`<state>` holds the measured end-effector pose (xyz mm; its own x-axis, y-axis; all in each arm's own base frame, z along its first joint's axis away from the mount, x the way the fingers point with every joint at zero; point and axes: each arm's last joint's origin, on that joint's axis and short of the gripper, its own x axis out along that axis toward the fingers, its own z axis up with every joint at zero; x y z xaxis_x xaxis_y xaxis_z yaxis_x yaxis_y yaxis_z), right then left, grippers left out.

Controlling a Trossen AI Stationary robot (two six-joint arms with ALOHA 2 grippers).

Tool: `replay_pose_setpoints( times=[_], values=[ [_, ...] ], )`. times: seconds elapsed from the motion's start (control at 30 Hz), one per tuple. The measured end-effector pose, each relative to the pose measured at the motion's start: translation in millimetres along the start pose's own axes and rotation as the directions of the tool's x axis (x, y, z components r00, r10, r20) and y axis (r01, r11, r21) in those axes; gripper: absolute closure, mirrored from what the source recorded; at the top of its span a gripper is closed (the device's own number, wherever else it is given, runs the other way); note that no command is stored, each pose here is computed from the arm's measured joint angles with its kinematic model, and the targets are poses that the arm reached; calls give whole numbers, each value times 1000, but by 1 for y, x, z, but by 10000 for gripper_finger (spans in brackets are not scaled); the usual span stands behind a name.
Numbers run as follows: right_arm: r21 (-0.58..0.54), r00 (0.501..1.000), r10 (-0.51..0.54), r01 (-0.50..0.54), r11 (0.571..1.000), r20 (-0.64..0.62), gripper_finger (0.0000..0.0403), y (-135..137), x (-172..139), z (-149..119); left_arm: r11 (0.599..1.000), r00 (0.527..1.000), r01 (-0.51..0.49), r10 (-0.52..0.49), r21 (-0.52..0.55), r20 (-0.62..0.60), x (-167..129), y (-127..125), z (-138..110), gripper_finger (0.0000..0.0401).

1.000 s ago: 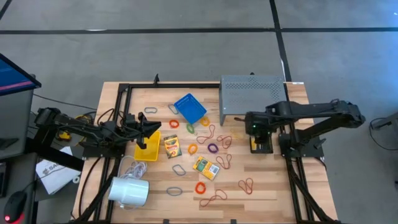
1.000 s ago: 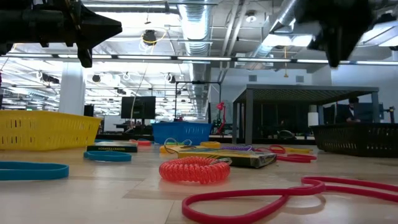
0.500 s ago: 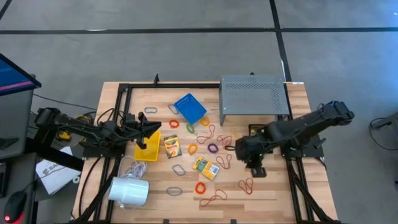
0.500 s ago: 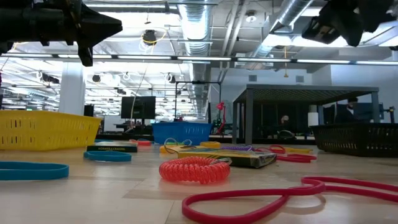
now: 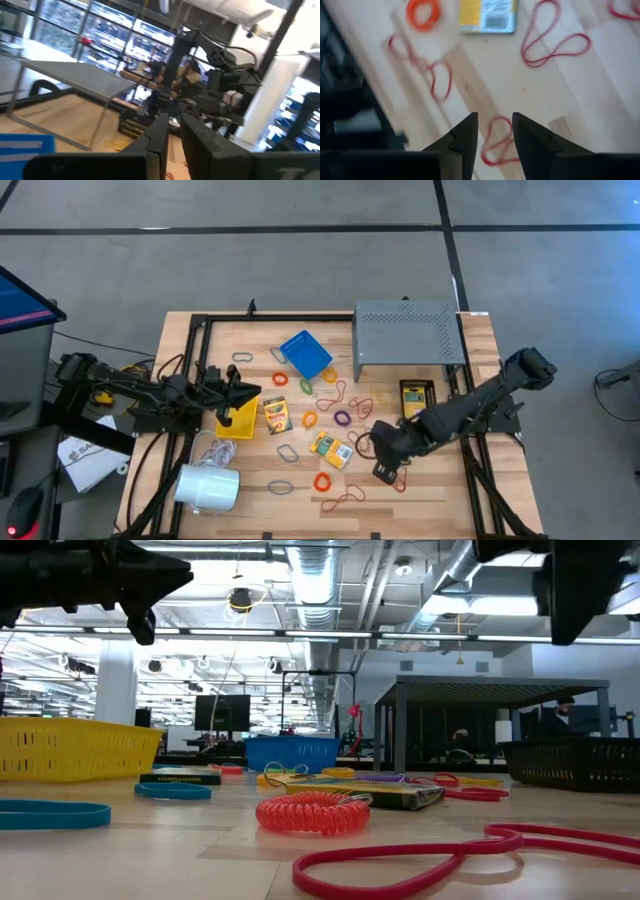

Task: Pick & Place Office Desk Supplies
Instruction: Put the red rubber band into the yellow bin

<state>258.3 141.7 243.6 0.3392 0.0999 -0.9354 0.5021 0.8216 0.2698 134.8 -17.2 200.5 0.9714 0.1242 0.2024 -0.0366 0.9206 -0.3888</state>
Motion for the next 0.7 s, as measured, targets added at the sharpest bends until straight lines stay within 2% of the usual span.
replay_pose_setpoints(
  times=[0.1, 0.2, 0.43, 0.6, 0.7],
  values=[
    [125, 999, -28, 24, 992, 32, 286, 8, 10, -9, 999, 999, 39, -39, 4, -30, 0, -1, -2, 358],
    [188, 998, -56, 53, 981, 9, 287, 17, 25, -23, 998, 997, 64, -64, 4, -45, 0, -1, -3, 358],
    [227, 989, -140, 147, 963, -49, 287, 30, 55, -58, 993, 986, 117, -113, 20, -126, 7, -10, 7, 358],
    [199, 977, -199, 211, 957, -79, 287, 29, 65, -69, 989, 975, 118, -98, 90, -199, 14, -16, 18, 358],
    [189, 973, -216, 229, 955, -85, 287, 29, 70, -73, 989, 972, 115, -94, 90, -213, 16, -19, 23, 358]
  ],
)
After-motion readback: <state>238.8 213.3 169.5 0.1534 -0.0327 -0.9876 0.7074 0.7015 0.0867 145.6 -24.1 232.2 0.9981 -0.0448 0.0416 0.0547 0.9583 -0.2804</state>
